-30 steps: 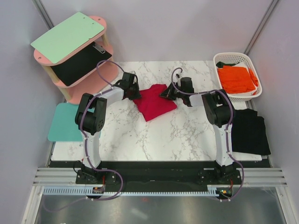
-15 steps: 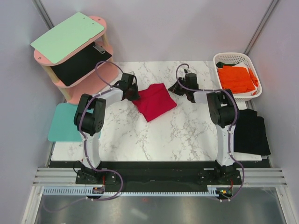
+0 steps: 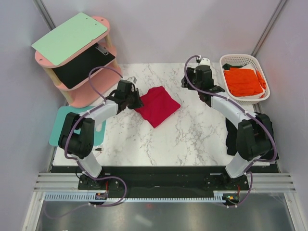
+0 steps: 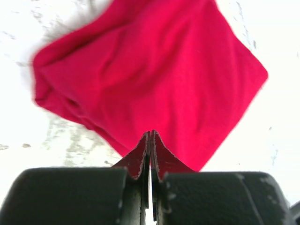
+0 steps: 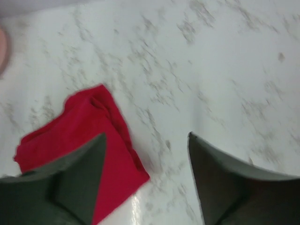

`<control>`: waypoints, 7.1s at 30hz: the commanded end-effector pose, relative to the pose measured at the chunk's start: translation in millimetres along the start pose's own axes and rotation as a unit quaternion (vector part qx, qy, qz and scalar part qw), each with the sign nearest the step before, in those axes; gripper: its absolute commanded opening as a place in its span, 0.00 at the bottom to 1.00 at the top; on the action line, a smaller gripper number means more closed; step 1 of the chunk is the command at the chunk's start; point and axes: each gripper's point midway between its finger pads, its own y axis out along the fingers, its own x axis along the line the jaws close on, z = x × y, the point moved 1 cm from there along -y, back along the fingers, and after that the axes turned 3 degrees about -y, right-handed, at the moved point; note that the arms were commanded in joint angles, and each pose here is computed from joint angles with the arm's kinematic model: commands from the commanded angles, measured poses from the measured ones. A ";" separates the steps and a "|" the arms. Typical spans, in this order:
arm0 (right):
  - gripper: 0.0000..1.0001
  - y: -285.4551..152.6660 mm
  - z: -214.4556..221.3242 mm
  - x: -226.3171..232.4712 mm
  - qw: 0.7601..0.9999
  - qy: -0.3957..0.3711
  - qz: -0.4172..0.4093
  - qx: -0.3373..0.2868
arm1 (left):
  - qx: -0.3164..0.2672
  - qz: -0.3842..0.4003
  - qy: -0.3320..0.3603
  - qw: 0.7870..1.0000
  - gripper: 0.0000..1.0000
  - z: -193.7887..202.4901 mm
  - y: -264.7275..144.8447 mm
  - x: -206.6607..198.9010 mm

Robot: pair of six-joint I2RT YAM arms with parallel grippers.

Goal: Fold and stack the t-shirts
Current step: Smooth out wrinkles on the folded tshirt, then put the neatly folded tshirt into the corner of the board with the right arm

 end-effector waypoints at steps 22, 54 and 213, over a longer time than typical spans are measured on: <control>0.93 -129.4 141.9 -237.4 0.731 -0.211 0.569 0.312 | 0.058 0.133 0.051 0.988 0.41 52.0 -2.7 -72.5; 0.00 -25.1 232.7 -102.9 0.840 -0.208 0.313 0.392 | 0.014 0.015 0.060 0.998 0.89 14.1 -29.6 -42.5; 0.00 -80.3 74.4 -127.6 0.963 -0.025 0.199 0.178 | 0.078 -0.086 -0.100 0.988 0.81 55.9 -33.4 71.8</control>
